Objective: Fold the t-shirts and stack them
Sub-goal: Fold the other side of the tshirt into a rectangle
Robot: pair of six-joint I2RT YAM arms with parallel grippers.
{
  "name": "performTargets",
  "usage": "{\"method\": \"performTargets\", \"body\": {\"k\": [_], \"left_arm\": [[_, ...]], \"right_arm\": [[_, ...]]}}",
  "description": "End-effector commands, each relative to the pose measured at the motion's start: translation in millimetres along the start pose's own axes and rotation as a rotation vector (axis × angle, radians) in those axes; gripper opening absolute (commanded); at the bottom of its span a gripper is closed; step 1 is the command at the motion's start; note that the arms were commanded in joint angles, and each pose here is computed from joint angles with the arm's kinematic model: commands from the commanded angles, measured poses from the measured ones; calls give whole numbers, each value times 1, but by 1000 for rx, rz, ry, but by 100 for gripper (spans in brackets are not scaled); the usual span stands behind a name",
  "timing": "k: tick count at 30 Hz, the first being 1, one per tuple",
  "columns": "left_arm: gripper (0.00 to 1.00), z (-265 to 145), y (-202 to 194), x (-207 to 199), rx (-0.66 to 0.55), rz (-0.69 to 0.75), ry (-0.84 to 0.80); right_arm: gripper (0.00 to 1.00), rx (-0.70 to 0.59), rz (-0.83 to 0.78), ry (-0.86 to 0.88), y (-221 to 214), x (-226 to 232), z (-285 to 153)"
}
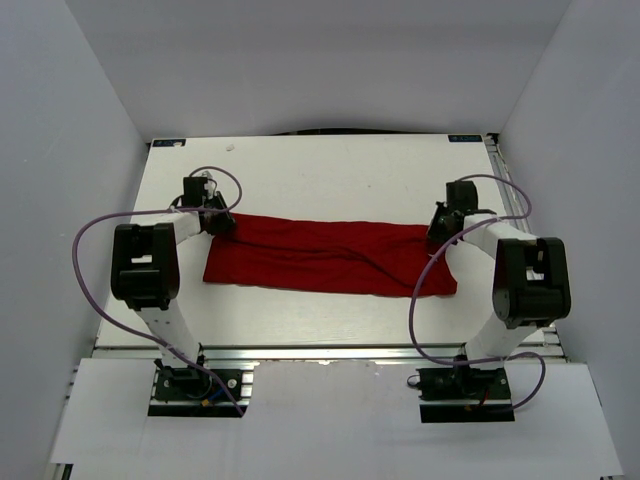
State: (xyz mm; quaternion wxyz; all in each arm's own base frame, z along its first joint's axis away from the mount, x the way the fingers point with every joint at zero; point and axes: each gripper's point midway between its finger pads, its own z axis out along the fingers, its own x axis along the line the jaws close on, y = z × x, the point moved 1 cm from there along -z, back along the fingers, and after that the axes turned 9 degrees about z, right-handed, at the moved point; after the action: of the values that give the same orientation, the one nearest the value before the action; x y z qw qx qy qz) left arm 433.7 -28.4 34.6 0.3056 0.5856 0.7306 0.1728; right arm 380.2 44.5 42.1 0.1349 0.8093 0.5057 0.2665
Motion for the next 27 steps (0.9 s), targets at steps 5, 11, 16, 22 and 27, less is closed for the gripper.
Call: {"method": "performTargets", "body": {"k": [5, 11, 16, 22, 27], "left_arm": [[40, -3, 2, 4, -12, 18, 27], [40, -6, 6, 1, -26, 17, 12], [44, -32, 40, -13, -111, 26, -20], [53, -69, 80, -18, -203, 30, 10], [53, -85, 83, -6, -198, 33, 99]], "right_arm": [[0, -87, 70, -67, 13, -12, -26], [15, -124, 14, -72, 34, -6, -16], [42, -186, -17, -68, 65, 5, -47], [67, -228, -8, -53, 70, 8, -90], [52, -207, -62, 132, 50, 32, -111]]}}
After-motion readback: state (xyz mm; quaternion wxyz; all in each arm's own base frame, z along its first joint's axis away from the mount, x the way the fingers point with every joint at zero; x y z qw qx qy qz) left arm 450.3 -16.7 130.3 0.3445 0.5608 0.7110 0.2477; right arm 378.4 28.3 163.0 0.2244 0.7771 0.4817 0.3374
